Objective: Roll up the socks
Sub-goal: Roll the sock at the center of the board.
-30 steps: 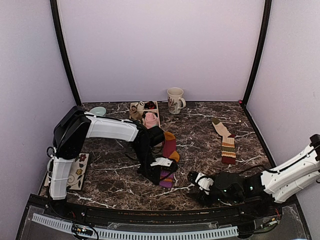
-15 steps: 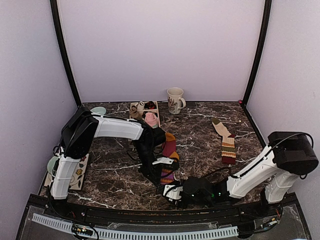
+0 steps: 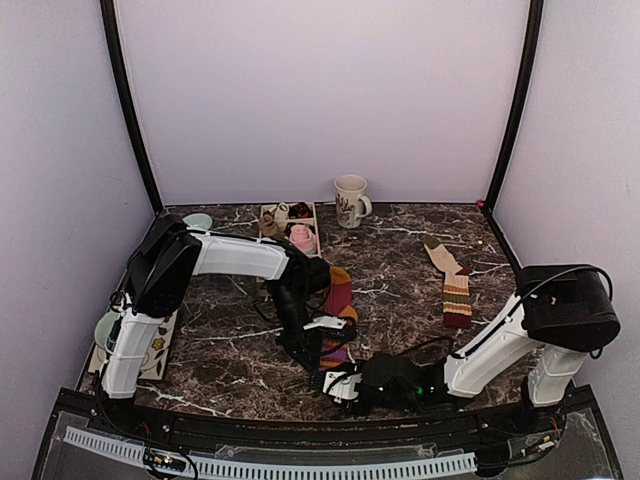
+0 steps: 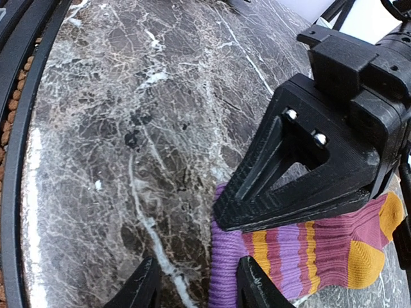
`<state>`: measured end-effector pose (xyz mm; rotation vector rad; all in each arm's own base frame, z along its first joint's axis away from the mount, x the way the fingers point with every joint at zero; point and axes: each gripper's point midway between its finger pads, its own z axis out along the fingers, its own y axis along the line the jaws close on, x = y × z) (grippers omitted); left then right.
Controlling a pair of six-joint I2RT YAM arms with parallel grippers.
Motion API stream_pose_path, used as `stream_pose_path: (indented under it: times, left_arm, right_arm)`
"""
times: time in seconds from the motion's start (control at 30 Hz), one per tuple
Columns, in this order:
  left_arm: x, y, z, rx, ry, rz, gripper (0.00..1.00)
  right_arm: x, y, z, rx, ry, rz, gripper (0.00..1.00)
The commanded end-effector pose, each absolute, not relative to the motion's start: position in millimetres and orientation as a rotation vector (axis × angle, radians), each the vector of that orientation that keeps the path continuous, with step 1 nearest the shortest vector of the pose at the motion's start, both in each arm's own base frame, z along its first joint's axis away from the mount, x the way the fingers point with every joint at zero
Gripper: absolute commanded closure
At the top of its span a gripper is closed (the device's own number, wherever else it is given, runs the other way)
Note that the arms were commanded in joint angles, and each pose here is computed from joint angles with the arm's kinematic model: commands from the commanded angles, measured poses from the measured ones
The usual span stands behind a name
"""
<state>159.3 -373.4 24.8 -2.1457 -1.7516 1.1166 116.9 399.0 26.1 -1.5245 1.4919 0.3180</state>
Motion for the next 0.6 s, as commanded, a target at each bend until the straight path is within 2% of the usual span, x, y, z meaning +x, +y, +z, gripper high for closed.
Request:
stream_pose_path:
  times: [0.0, 0.13, 0.57]
  left_arm:
    - [151, -357, 10, -2.095, -1.717, 1.039, 0.89]
    - [152, -357, 11, -2.095, -1.719, 1.038, 0.89]
    - [161, -361, 20, -2.085, -1.753, 1.061, 0.86]
  right_arm:
    - [125, 405, 36, -1.478, 1.482, 0.368, 0.59]
    - [124, 404, 30, -1.488, 1.506, 0.387, 0.62]
    - [120, 393, 4, -1.481, 1.632, 0.429, 0.82]
